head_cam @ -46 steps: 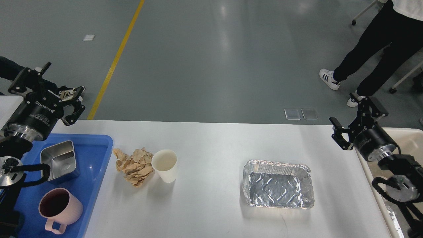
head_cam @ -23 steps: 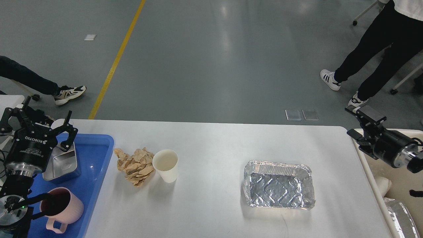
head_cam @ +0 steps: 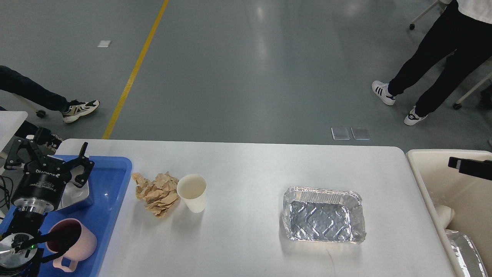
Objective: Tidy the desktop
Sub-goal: 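Move the right gripper down toward the foil tray's near edge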
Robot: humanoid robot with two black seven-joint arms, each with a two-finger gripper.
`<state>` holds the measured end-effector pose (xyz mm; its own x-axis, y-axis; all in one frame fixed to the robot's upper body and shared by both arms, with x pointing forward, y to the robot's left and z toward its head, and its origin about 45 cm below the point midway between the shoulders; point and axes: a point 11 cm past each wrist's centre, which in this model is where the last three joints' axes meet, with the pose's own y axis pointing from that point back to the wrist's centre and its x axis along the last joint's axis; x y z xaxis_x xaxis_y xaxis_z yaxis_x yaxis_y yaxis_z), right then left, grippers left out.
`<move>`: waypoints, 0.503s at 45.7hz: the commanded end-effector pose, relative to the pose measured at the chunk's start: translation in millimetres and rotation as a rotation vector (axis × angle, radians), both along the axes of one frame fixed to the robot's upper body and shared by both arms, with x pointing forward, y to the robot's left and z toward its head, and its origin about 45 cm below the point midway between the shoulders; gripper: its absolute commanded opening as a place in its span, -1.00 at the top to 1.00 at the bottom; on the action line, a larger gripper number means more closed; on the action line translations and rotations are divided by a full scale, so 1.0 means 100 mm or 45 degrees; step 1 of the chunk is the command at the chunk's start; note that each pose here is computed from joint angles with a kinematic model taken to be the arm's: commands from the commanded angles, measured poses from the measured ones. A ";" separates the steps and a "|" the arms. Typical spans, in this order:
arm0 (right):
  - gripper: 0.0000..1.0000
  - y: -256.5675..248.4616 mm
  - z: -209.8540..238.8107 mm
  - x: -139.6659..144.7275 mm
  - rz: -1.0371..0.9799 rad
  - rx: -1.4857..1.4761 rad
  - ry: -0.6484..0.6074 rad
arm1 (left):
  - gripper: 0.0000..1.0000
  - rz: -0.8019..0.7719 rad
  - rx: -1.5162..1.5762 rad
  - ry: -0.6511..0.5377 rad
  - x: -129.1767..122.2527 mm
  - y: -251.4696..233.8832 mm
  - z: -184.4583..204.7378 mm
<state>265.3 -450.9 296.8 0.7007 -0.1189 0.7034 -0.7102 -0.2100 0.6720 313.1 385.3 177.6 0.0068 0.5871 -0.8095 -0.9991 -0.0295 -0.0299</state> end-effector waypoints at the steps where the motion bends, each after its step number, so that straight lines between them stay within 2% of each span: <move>1: -1.00 0.00 -0.09 -0.16 0.071 -0.108 0.078 | -0.94 -0.002 0.004 -0.002 0.00 0.00 0.00; 13: -1.00 -0.03 -0.24 -0.37 0.137 -0.218 0.174 | -0.94 -0.003 0.007 0.001 0.00 0.00 0.00; 23: -1.00 -0.22 -0.26 -0.33 0.076 -0.240 0.162 | -0.94 0.002 0.010 0.017 -0.01 0.02 -0.04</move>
<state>230.9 -459.9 275.6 0.7871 0.0698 0.6129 -0.6003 -0.1418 0.7871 312.8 386.5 176.0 0.0034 0.5946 -0.8040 -0.9993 -0.0280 -0.0250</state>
